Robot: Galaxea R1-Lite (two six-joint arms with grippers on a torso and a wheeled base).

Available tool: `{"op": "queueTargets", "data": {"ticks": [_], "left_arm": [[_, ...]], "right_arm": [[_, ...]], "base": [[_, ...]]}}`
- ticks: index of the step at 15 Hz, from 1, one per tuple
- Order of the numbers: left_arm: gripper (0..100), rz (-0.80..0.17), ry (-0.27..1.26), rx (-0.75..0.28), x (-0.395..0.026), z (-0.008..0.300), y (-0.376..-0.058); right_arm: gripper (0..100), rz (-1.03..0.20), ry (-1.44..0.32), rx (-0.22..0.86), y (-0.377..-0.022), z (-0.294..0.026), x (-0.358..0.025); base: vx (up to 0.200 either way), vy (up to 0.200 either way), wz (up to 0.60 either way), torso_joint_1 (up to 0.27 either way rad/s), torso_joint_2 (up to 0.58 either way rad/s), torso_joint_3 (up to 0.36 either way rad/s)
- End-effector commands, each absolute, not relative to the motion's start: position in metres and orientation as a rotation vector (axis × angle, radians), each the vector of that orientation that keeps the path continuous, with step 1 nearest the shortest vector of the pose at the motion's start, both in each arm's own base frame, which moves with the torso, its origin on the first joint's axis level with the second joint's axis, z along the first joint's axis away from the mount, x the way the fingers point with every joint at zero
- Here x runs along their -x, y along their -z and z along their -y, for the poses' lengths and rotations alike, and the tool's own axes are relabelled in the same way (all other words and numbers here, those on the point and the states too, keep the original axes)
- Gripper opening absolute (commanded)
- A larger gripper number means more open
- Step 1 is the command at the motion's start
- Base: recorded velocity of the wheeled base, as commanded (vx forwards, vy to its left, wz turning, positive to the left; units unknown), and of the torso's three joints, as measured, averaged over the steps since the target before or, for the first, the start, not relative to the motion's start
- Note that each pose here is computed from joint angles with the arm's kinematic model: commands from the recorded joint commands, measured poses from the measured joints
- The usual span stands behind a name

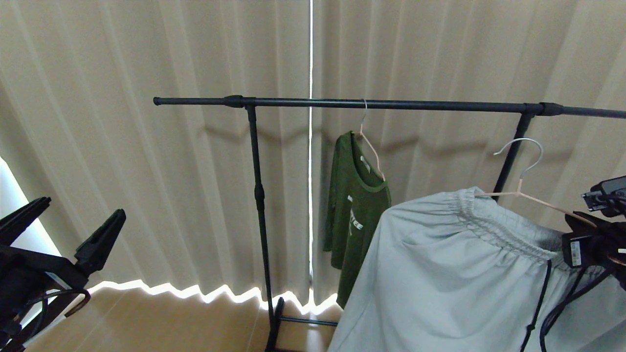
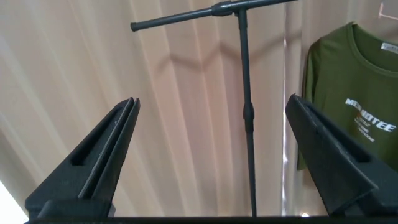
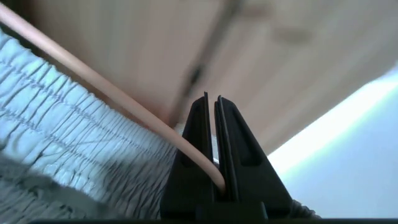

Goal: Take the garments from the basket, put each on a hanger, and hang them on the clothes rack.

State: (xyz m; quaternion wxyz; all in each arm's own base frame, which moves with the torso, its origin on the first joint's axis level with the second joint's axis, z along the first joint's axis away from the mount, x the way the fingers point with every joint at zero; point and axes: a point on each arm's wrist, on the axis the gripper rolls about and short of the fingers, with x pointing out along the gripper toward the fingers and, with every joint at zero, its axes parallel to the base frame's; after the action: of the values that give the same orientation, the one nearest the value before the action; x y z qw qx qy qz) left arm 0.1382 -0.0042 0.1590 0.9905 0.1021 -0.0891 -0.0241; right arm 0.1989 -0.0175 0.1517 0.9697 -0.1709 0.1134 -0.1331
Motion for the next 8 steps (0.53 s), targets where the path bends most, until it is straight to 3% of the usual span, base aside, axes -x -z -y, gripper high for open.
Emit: {"op": "queueTargets", "data": {"ticks": [1,4,8], "left_arm": [[100,0.169,0.055,-0.226,-0.136,0.005,-0.159],[100,0.202,0.079,-0.222,-0.125,0.008,-0.164],[100,0.158,0.112,-0.215,-0.108,0.01,-0.161]], "right_arm": [[0,-0.212,0.406,0.334,-0.161,0.044,-0.198],[0,-0.165,0.516,0.393,-0.171,0.06,-0.188],[0,-0.129,0.563,0.395,-0.176,0.065,-0.184]], "base": [[0.0,0.0,0.0,0.0,0.0,0.0],[0.0,0.0,0.0,0.0,0.0,0.0],[0.0,0.0,0.0,0.0,0.0,0.0]]}}
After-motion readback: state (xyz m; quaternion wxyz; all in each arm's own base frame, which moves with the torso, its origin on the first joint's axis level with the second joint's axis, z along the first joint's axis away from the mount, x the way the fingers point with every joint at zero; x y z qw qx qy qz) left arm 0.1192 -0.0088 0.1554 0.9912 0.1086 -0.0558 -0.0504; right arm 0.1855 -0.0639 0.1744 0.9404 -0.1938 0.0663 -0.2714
